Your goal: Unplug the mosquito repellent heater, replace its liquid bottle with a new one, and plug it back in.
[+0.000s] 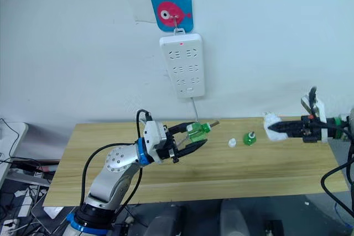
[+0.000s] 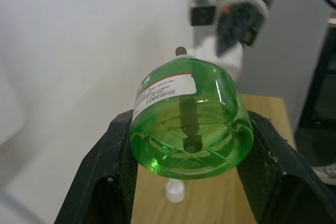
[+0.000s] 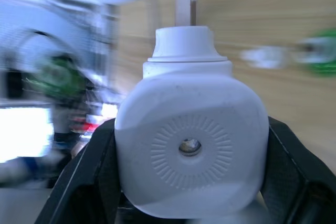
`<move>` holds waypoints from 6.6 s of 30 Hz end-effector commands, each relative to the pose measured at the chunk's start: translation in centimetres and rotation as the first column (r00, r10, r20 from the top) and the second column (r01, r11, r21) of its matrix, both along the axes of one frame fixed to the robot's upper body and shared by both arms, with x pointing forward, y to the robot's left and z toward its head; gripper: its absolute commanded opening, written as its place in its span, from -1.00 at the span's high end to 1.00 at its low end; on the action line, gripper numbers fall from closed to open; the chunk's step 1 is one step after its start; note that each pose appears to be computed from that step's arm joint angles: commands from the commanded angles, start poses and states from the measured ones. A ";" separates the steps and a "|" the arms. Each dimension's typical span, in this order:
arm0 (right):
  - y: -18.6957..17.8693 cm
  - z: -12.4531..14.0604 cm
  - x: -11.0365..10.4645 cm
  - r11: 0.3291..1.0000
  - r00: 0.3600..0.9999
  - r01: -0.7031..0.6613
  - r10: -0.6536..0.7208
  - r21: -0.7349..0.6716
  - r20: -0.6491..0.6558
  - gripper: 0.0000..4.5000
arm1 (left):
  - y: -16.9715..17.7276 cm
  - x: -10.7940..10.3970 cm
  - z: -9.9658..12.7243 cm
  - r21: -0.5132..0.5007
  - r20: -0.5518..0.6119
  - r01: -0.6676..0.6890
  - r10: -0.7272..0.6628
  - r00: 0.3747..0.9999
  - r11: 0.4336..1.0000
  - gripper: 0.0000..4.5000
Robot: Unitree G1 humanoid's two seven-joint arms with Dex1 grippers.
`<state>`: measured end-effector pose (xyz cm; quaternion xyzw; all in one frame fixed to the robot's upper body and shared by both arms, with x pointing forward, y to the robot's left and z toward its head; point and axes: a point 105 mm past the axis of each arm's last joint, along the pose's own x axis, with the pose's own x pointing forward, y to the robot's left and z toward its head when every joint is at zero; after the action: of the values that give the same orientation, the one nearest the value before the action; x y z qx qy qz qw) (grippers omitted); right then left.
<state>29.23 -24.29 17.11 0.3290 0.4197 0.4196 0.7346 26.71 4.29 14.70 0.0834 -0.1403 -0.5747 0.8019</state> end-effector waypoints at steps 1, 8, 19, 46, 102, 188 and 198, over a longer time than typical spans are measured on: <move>2.0 2.5 -0.6 0.987 0.998 -0.055 0.054 0.148 0.014 -0.32 | -0.6 -0.6 1.3 -0.002 0.063 0.076 -0.075 0.995 0.997 0.01; 4.1 3.3 -1.1 0.971 0.991 -0.130 0.123 0.201 0.047 -0.32 | -1.4 -0.4 1.7 -0.007 0.074 0.115 -0.114 0.991 0.993 0.01; 6.5 4.0 -1.8 0.955 0.983 -0.185 0.175 0.231 0.062 -0.32 | -2.5 0.0 1.9 -0.012 0.095 0.133 -0.131 0.987 0.991 0.01; 8.2 4.4 -2.3 0.949 0.978 -0.205 0.192 0.241 0.078 -0.32 | -3.3 0.6 2.1 -0.009 0.117 0.147 -0.145 0.983 0.989 0.01; 9.6 4.2 -2.4 0.948 0.971 -0.226 0.202 0.223 0.129 -0.32 | -4.0 0.6 2.9 0.016 0.154 0.182 -0.182 0.971 0.983 0.01; 10.2 -0.1 -4.1 0.952 0.958 -0.257 0.228 0.166 0.174 0.99 | -2.3 1.6 3.3 -0.019 0.022 0.106 -0.105 0.994 0.994 0.01; 11.9 4.4 -5.6 0.902 0.912 -0.363 0.294 0.233 0.286 0.99 | -2.5 1.7 2.4 0.016 0.031 0.104 -0.104 0.994 0.994 0.01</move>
<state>23.87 -12.94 19.71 0.3029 0.3404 0.6074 0.6508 28.76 2.22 16.50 0.0876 -0.1341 -0.6099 0.7761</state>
